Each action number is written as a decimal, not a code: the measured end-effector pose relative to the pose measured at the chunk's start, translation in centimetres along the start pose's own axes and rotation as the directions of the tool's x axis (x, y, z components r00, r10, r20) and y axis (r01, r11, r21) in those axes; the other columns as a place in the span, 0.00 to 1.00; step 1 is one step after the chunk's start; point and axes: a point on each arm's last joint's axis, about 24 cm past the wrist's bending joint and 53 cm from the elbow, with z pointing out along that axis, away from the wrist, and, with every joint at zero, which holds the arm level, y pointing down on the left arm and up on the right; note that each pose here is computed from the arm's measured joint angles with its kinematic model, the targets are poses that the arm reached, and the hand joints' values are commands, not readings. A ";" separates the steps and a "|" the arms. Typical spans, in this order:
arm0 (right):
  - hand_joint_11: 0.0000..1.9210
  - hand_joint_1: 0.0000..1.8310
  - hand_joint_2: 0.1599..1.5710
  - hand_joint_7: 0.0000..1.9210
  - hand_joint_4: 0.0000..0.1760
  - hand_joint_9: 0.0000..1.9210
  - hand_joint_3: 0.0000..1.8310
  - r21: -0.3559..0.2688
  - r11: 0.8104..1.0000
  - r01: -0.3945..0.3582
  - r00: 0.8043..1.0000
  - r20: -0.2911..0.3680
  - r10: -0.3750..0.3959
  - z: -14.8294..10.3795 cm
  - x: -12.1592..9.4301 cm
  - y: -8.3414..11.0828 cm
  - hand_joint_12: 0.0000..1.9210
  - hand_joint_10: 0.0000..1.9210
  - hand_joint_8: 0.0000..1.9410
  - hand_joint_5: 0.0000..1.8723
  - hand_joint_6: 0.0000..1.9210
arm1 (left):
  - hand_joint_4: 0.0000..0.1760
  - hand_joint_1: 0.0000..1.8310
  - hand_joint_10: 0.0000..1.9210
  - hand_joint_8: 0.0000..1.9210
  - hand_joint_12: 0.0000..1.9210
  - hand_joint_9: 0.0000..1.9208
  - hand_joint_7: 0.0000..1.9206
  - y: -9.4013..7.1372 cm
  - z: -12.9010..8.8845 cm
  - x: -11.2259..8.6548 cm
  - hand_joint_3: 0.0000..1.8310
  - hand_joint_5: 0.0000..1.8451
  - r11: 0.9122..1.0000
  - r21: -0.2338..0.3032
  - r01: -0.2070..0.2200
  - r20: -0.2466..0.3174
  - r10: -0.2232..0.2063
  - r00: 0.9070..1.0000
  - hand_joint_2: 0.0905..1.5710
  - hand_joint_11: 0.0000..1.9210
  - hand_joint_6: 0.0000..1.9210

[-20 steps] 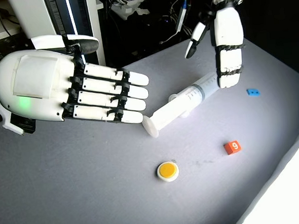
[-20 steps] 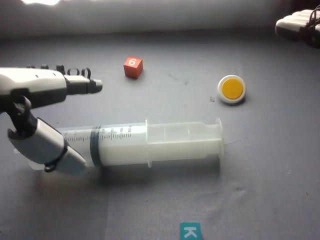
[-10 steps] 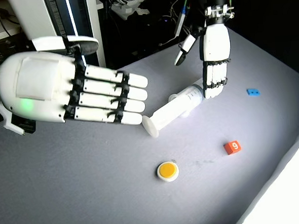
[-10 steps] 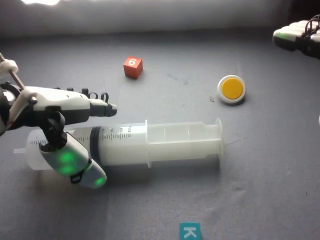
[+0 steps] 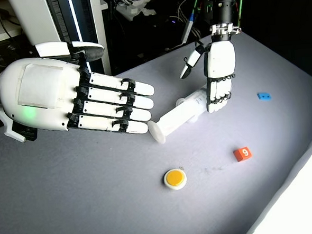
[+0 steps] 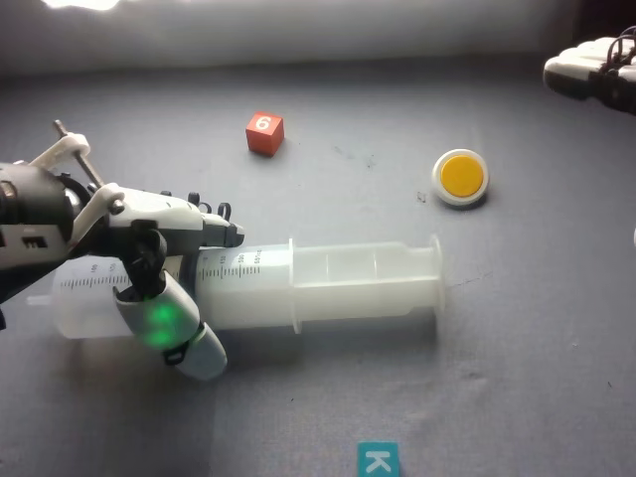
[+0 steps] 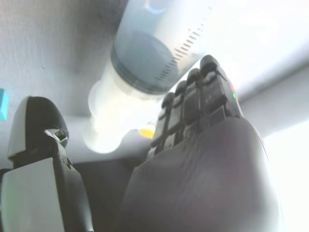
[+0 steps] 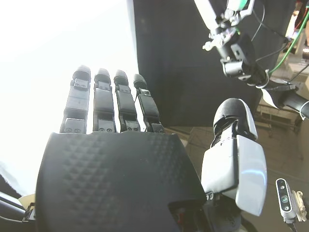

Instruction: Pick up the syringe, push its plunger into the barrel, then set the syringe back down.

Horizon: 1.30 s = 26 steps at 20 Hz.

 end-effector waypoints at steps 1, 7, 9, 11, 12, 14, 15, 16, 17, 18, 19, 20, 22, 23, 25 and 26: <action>0.00 0.00 0.64 0.00 0.00 0.00 0.00 -0.002 1.000 0.001 1.000 0.001 -0.001 0.0 0.0 0.1 0.00 0.00 0.00 0.01 0.00 | 0.00 0.49 0.00 0.00 0.07 0.00 0.00 0.1 0.2 -0.1 0.00 0.00 1.000 -0.007 0.000 0.001 0.000 1.000 0.58 0.00 0.00; 0.00 0.00 0.64 0.01 0.00 0.00 0.00 -0.005 1.000 0.007 1.000 -0.002 -0.007 0.1 0.2 0.0 0.00 0.00 0.00 0.01 0.00 | 0.00 0.49 0.00 0.00 0.13 0.01 0.00 1.0 1.6 0.3 0.00 0.00 0.999 -0.042 -0.005 -0.013 0.005 1.000 0.59 0.00 0.00; 0.01 0.00 0.64 0.02 0.00 0.01 0.00 -0.002 1.000 0.002 1.000 0.005 -0.002 0.1 0.0 -0.1 0.00 0.00 0.01 0.02 0.01 | 0.00 0.51 0.00 0.00 0.14 0.01 0.01 1.4 2.1 0.4 0.00 0.01 0.999 -0.051 -0.009 -0.016 0.008 1.000 0.59 0.00 0.00; 0.01 0.00 0.64 0.02 0.00 0.01 0.00 0.001 1.000 -0.004 1.000 0.014 0.004 0.1 -0.2 -0.1 0.00 0.00 0.01 0.02 0.00 | 0.00 0.52 0.01 0.00 0.22 0.03 0.02 1.6 2.6 0.2 0.00 0.01 0.999 -0.051 -0.018 -0.012 0.017 1.000 0.59 0.00 0.00; 0.01 0.00 0.64 0.02 0.00 0.01 0.00 0.000 1.000 -0.005 1.000 0.016 0.005 0.1 -0.2 -0.1 0.00 0.00 0.01 0.02 0.00 | 0.00 0.52 0.01 0.00 0.22 0.03 0.02 1.6 2.6 0.2 0.00 0.01 0.999 -0.051 -0.018 -0.012 0.017 1.000 0.59 0.00 0.00; 0.00 0.00 0.65 0.02 0.00 0.01 0.00 0.001 1.000 -0.009 1.000 0.020 0.009 0.1 -0.3 -0.1 0.00 0.00 0.00 0.02 0.00 | 0.00 0.50 0.01 0.00 0.25 0.04 0.03 1.4 2.8 0.2 0.00 0.02 0.999 -0.048 -0.022 -0.012 0.021 1.000 0.60 0.00 0.00; 0.01 0.00 0.65 0.03 0.00 0.02 0.00 0.001 1.000 -0.012 1.000 0.022 0.012 0.1 -0.3 -0.1 0.01 0.00 0.01 0.03 0.01 | 0.00 0.51 0.01 0.00 0.30 0.05 0.04 1.4 2.9 0.2 0.00 0.03 0.998 -0.048 -0.028 -0.012 0.027 1.000 0.60 0.00 0.00; 0.01 0.00 0.64 0.03 0.00 0.01 0.00 0.001 1.000 -0.012 1.000 0.022 0.012 0.1 -0.3 -0.2 0.00 0.00 0.00 0.03 0.00 | 0.00 0.51 0.01 0.00 0.32 0.06 0.05 1.5 2.9 0.2 0.00 0.04 0.998 -0.048 -0.029 -0.011 0.028 1.000 0.60 0.00 0.00; 0.01 0.00 0.64 0.02 0.00 0.01 0.00 0.001 1.000 -0.012 1.000 0.023 0.012 0.1 -0.3 -0.2 0.00 0.00 0.00 0.02 0.00 | 0.00 0.47 0.02 0.01 0.39 0.09 0.08 1.6 3.0 0.2 0.01 0.05 0.998 -0.048 -0.027 -0.010 0.027 1.000 0.64 0.00 0.01; 0.01 0.00 0.64 0.03 0.00 0.02 0.00 0.002 1.000 -0.013 1.000 0.023 0.013 0.1 -0.3 -0.2 0.01 0.00 0.00 0.03 0.00 | 0.00 0.47 0.03 0.01 0.51 0.16 0.16 1.6 3.0 0.1 0.01 0.11 0.999 -0.042 -0.028 -0.010 0.027 1.000 0.67 0.00 0.01; 0.01 0.00 0.64 0.03 0.00 0.02 0.00 0.001 1.000 -0.013 1.000 0.023 0.013 0.2 -0.3 -0.2 0.01 0.00 0.00 0.03 0.00 | 0.00 0.56 0.06 0.03 0.66 0.27 0.29 1.6 3.1 0.2 0.02 0.23 0.999 -0.040 -0.029 -0.011 0.029 1.000 0.72 0.00 0.04; 0.01 0.00 0.64 0.02 0.00 0.01 0.00 0.000 1.000 -0.012 1.000 0.022 0.012 0.2 -0.3 -0.1 0.01 0.00 0.00 0.02 0.00 | 0.00 0.64 0.17 0.05 0.75 0.41 0.45 1.3 3.2 0.1 0.01 0.39 0.999 -0.031 -0.038 -0.007 0.038 0.999 0.73 0.09 0.04; 0.00 0.00 0.64 0.02 0.00 0.01 0.00 -0.005 1.000 -0.017 1.000 0.022 0.017 0.2 -0.2 -0.1 0.00 0.00 0.00 0.02 0.00 | 0.00 0.72 0.66 0.52 0.78 0.39 0.45 1.0 3.3 -0.6 0.00 0.44 0.998 -0.011 -0.059 0.010 0.059 0.998 0.75 0.20 0.64; 0.01 0.00 0.65 0.02 0.00 0.01 0.00 -0.005 1.000 -0.017 1.000 0.021 0.017 0.3 -0.1 -0.1 0.01 0.00 0.00 0.03 0.00 | 0.00 0.74 0.72 0.47 0.78 0.42 0.50 0.8 3.3 -0.5 0.00 0.41 0.999 -0.003 -0.047 0.007 0.047 0.999 0.73 0.23 0.67; 0.02 0.00 0.64 0.03 0.00 0.02 0.00 -0.007 1.000 -0.019 1.000 0.025 0.019 0.2 -0.2 0.0 0.01 0.00 0.00 0.04 0.01 | 0.00 0.74 0.72 0.46 0.76 0.42 0.50 0.6 3.3 -0.1 0.00 0.40 0.999 0.004 -0.032 -0.002 0.032 0.999 0.73 0.24 0.69; 0.01 0.00 0.65 0.02 0.00 0.01 0.00 -0.007 1.000 -0.020 0.999 0.025 0.020 0.3 -0.2 0.0 0.01 0.00 0.00 0.02 0.00 | 0.00 0.74 0.74 0.48 0.80 0.41 0.50 0.5 3.4 0.1 0.00 0.40 1.000 0.004 -0.027 -0.008 0.027 1.000 0.73 0.21 0.69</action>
